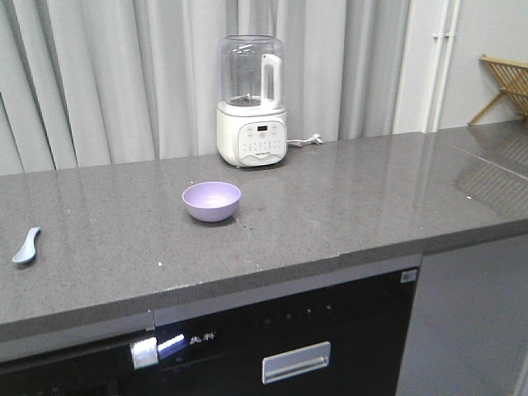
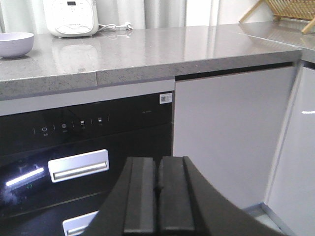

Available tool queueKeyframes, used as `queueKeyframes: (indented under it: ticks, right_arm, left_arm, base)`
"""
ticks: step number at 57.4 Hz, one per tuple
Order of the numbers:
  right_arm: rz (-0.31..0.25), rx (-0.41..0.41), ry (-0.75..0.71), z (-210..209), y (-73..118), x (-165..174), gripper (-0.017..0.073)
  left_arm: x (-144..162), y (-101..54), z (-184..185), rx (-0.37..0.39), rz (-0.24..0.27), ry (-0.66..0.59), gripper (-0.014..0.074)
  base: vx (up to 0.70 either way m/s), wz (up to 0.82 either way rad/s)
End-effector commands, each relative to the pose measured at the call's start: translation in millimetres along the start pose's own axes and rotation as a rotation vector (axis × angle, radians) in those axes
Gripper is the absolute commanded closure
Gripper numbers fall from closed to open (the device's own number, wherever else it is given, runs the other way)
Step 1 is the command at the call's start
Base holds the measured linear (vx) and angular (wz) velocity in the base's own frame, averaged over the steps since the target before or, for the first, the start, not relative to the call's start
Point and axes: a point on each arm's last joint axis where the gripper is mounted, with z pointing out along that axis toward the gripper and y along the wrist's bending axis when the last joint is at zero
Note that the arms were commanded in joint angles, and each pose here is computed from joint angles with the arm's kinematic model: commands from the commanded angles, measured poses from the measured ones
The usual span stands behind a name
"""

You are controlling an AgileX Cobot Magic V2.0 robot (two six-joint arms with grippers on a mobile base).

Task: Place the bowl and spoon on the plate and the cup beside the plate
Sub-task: 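Drive the base toward the lavender bowl and pale blue spoon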

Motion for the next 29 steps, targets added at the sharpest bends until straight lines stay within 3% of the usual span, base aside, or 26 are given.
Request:
queueKeyframes:
  ticks: [1,29]
  right_arm:
    - [-0.012,-0.008,-0.087,-0.4,0.6,-2.8,0.0568]
    - [-0.012,-0.008,-0.087,-0.4,0.6,-2.8,0.0568]
  left_arm:
    - [0.5,-1.2,1.5,0.009,-0.01,-0.067,0.0599]
    - [0.5,-1.2,1.5,0.009,-0.01,-0.067,0.0599]
  base:
    - [0.33,0.14]
    - [0.36,0.29]
